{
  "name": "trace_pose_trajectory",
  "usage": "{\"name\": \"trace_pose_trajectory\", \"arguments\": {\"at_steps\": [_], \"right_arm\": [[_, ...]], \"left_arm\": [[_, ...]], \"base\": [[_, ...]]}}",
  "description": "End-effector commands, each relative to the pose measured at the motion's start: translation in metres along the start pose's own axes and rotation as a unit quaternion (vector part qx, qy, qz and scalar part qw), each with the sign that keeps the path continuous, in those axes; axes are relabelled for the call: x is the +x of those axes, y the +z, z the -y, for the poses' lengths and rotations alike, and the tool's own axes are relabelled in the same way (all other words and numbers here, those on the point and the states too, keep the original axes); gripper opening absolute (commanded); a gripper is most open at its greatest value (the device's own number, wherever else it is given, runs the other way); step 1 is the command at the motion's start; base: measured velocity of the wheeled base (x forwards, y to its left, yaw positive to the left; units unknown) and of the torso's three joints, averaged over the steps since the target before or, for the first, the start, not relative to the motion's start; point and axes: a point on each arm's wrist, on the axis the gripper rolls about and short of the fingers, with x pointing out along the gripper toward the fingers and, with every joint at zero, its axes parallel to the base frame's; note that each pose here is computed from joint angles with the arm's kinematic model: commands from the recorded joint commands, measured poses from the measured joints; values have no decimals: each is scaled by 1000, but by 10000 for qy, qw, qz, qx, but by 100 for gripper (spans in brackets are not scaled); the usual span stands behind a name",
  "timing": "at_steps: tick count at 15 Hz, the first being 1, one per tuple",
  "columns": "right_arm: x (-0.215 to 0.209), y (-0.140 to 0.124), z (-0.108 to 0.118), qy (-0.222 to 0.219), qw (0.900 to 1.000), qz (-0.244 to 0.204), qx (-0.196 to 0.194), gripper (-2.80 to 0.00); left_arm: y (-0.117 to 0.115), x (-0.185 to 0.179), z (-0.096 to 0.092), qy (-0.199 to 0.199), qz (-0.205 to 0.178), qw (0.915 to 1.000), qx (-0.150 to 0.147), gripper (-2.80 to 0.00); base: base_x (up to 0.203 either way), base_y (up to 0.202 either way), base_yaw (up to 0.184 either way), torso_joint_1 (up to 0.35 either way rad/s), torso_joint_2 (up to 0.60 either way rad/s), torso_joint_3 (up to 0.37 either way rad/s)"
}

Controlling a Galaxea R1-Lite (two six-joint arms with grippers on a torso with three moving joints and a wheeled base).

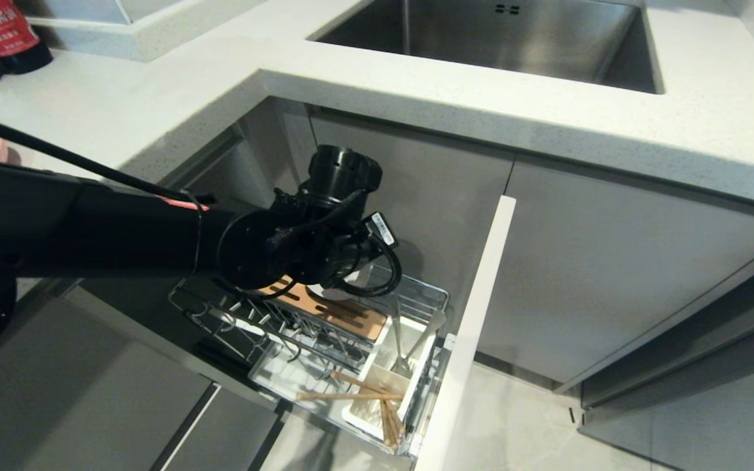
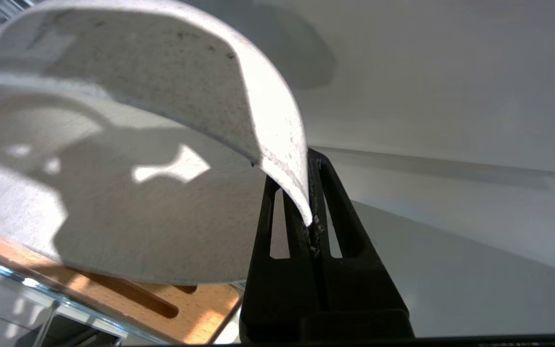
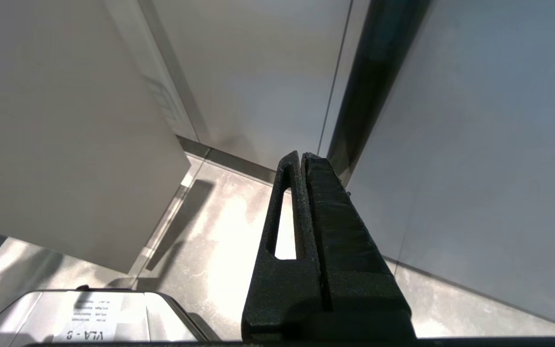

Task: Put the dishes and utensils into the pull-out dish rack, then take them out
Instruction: Take the bowl out of the cupboard

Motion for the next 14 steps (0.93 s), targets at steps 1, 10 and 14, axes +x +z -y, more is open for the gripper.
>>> {"name": "trace_pose_trajectory", "arguments": {"at_steps": [1, 10, 14], "right_arm": [[0, 0, 0, 2, 10000, 0, -5, -280], [0, 0, 0, 2, 10000, -2, -5, -280], [0, 0, 0, 2, 10000, 0, 2, -280]], "left_arm": [[12, -15, 2, -117, 196, 9997, -119, -280], [62, -145, 11, -985, 1202, 9870, -401, -280], [94, -223, -8, -1239, 2030, 9704, -421, -280]], "base": [[0, 0, 0, 0, 0, 0], [0, 0, 0, 0, 0, 0], [0, 0, 0, 0, 0, 0]]}}
